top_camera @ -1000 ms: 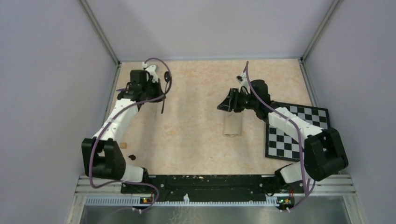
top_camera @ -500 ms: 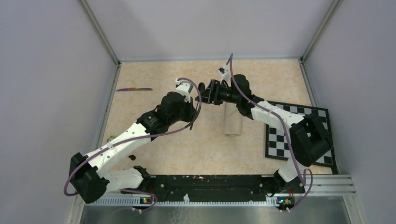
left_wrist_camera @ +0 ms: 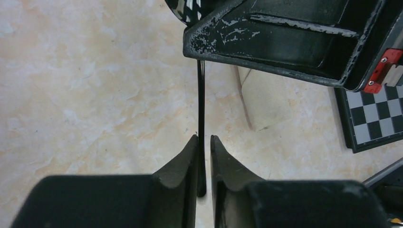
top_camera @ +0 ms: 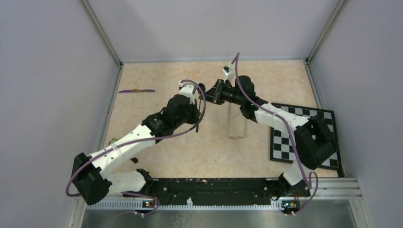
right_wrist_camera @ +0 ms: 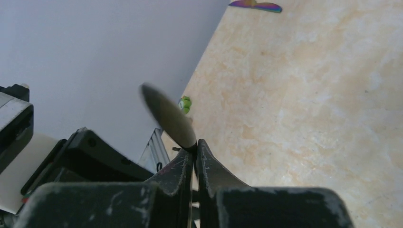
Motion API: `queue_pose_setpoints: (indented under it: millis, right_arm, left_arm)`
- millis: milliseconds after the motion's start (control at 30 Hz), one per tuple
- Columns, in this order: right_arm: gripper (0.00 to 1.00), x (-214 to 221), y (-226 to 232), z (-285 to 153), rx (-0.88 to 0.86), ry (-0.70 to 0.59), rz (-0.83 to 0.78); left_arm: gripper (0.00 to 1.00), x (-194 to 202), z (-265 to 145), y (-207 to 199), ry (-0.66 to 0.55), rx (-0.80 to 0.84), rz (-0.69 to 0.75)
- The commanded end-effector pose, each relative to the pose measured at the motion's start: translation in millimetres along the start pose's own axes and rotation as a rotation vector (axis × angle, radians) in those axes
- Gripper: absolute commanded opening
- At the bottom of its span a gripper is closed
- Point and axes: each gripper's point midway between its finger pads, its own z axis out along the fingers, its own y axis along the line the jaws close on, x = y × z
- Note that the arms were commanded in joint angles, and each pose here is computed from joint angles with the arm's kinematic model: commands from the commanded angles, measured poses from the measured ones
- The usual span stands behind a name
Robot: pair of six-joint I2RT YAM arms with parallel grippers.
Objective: Fold the napkin into a case and place the utensils inside
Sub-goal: Pass from the left arm to the right, then pass from the right arm to the left
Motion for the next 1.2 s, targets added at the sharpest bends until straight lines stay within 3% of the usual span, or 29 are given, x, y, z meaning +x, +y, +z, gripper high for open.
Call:
queue_pose_setpoints:
  millis: [0, 67, 133, 367, 633, 700, 800, 900, 1000, 1067, 1100, 1167]
  right_arm:
    - [0.0, -15.1, 42.7, -8.6, -0.185, -0.027, -0.092]
    - [0.0, -12.2, 52.2, -15.5, -0.243, 0.003, -0.113]
    - [0.0, -10.0, 63.1, -26.3, -0.312, 0.034, -0.126]
    - [0.0, -3.2, 98.6, -60.3, -0.471, 0.082, -0.126]
    - [0.0, -2.2, 128.6, -80.6, -0.621, 0.067, -0.039]
    - [0.0, -0.5, 130.7, -80.5, -0.626, 0.069, -0.033]
    - [0.0, -0.8, 129.8, -79.9, -0.619, 0.058, -0.018]
    - [0.0, -5.4, 132.1, -80.2, -0.618, 0.039, 0.003]
    - [0.0, -10.9, 134.1, -80.3, -0.605, 0.02, 0.04]
    - [0.01, -11.6, 121.8, -72.6, -0.514, 0.016, 0.082]
    - [0.12, -11.4, 112.3, -68.3, -0.441, 0.013, 0.093]
    - [0.36, -9.8, 90.6, -62.4, -0.259, 0.0, 0.098]
  left_arm:
    - [0.37, -28.3, -19.7, -23.1, -0.08, 0.095, -0.093]
    - [0.64, -30.8, -28.7, -27.1, -0.082, 0.141, -0.117]
    - [0.76, -34.3, -40.6, -33.8, -0.084, 0.234, -0.146]
    - [0.9, -48.0, -87.6, -47.4, -0.163, 0.649, -0.273]
    - [0.9, -34.3, -101.4, -71.8, -0.142, 0.899, -0.27]
    - [0.83, -30.2, -101.7, -78.4, -0.122, 0.934, -0.26]
    - [0.63, -26.0, -102.7, -88.2, -0.111, 0.96, -0.234]
    - [0.52, -21.9, -94.1, -89.1, -0.102, 0.9, -0.209]
    - [0.31, -21.8, -84.5, -80.4, -0.119, 0.812, -0.205]
    - [0.1, -26.9, -79.7, -71.7, -0.153, 0.736, -0.191]
    - [0.03, -29.0, -76.6, -66.4, -0.162, 0.689, -0.181]
    - [0.0, -33.9, -72.9, -58.0, -0.187, 0.616, -0.14]
